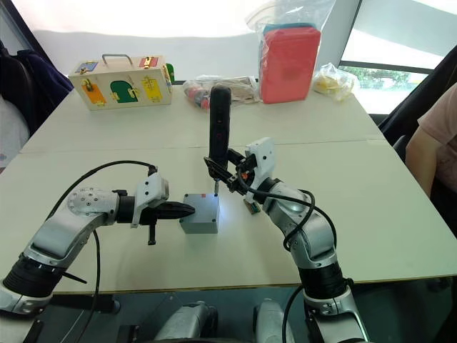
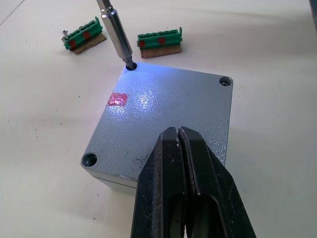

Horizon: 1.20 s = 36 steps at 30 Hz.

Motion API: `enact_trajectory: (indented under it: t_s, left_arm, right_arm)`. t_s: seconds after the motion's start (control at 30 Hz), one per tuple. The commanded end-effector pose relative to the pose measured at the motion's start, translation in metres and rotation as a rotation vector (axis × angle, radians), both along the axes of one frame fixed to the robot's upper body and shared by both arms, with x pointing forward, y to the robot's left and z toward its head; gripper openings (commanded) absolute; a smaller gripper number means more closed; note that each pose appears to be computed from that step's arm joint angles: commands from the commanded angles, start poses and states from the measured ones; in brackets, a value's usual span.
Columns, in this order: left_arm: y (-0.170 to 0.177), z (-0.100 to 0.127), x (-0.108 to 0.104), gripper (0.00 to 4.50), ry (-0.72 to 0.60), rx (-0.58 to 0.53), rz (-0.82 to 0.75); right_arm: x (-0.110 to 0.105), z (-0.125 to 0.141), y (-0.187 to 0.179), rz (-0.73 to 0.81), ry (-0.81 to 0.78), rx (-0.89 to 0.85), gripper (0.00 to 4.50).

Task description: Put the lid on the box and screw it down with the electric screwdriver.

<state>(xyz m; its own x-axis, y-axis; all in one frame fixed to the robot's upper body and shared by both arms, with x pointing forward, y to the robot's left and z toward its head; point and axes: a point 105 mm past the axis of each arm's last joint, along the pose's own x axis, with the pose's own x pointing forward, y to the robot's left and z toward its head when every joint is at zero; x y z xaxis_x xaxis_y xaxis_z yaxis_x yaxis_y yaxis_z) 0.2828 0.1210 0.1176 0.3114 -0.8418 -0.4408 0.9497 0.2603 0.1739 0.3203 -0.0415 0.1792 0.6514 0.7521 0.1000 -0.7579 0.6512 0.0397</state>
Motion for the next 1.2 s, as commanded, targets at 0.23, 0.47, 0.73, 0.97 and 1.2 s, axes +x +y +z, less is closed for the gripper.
enact_trajectory:
  t_s: [0.23, 0.47, 0.73, 0.97, 1.2]
  left_arm:
    - [-0.001, -0.009, -0.002, 0.00, 0.054, 0.032, 0.021]
    - [-0.004, -0.002, -0.003, 0.00, 0.053, 0.032, 0.019]
    - [-0.003, -0.010, -0.004, 0.00, 0.084, 0.035, 0.021]
    - [0.004, -0.023, -0.009, 0.00, 0.106, 0.053, 0.030]
    - [0.003, -0.021, -0.009, 0.00, 0.105, 0.047, 0.031]
  right_arm:
    - [-0.009, -0.012, 0.004, 0.023, 0.012, -0.117, 1.81]
    - [-0.011, -0.005, 0.006, 0.039, -0.025, -0.134, 1.81]
    - [-0.006, -0.051, 0.000, -0.002, 0.096, -0.244, 1.81]
    - [-0.009, -0.058, 0.001, -0.004, 0.141, -0.218, 1.81]
    - [-0.010, -0.064, -0.001, -0.007, 0.153, -0.234, 1.81]
